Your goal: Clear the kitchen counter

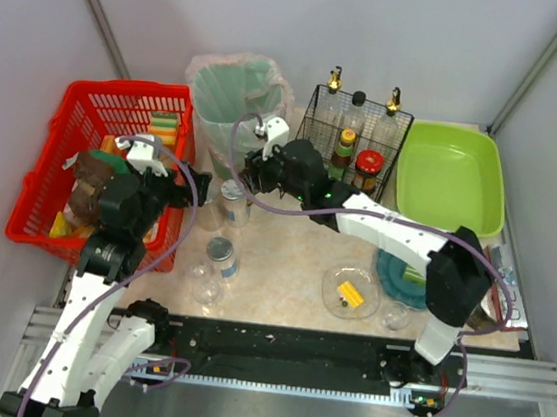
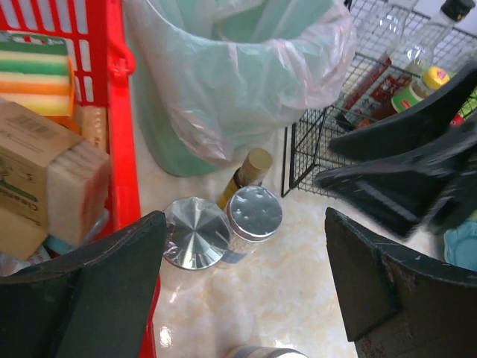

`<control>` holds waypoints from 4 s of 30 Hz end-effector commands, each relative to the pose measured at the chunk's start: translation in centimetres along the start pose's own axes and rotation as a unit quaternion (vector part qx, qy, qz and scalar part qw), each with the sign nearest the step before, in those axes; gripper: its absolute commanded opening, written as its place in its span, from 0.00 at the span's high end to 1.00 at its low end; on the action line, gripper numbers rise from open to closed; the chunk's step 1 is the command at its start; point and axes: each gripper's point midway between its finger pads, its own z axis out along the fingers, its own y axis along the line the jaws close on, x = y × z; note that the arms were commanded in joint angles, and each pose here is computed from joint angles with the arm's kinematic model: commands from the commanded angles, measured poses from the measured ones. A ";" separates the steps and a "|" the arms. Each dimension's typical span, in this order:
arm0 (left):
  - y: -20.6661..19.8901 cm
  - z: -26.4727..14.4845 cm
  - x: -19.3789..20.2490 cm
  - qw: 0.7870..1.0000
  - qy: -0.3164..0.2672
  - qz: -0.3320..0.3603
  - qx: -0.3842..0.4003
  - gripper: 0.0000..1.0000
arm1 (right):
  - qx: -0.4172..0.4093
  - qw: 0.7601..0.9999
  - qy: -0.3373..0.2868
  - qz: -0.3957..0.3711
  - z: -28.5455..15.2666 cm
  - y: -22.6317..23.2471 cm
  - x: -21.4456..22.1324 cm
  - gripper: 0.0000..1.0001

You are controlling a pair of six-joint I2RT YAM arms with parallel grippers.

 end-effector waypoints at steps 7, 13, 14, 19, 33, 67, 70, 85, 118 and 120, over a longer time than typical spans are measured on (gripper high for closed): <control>-1.2 -1.3 -2.8 0.998 -0.063 0.015 0.025 0.10 | 0.061 0.995 -0.013 0.072 4.6 -0.1 -0.5 0.34; -3.3 -2.0 -3.1 0.993 -0.072 0.028 0.086 0.10 | 0.093 0.991 0.000 0.096 5.7 -0.9 0.2 0.34; -3.7 -2.2 -3.1 0.992 -0.074 0.030 0.097 0.10 | 0.096 0.991 0.006 0.096 6.0 -1.0 0.5 0.34; -4.9 -2.8 -3.3 0.987 -0.087 0.038 0.131 0.10 | 0.106 0.988 0.038 0.104 6.6 -1.2 2.6 0.36; -5.1 -3.0 -3.5 0.986 -0.092 0.040 0.136 0.09 | 0.128 0.983 0.068 0.111 8.2 -1.7 5.3 0.44; -5.1 -3.0 -3.4 0.986 -0.091 0.038 0.137 0.09 | 0.228 0.971 -0.059 0.038 -3.1 -7.3 -7.6 1.00; -5.1 -2.9 -3.4 0.986 -0.090 0.038 0.137 0.09 | 0.245 0.965 -0.086 0.044 -5.3 -8.9 -10.0 1.00; -5.0 -2.6 -3.2 0.987 -0.084 0.037 0.135 0.09 | 0.365 0.923 -0.120 0.029 -7.9 -17.4 -12.5 1.00; -5.0 -2.2 -2.8 0.987 -0.075 0.034 0.137 0.09 | 0.351 0.931 0.016 0.102 0.3 -21.9 0.1 0.98; -5.0 -2.1 -2.7 0.987 -0.073 0.034 0.137 0.09 | 0.349 0.931 0.019 0.105 0.6 -21.9 0.3 0.93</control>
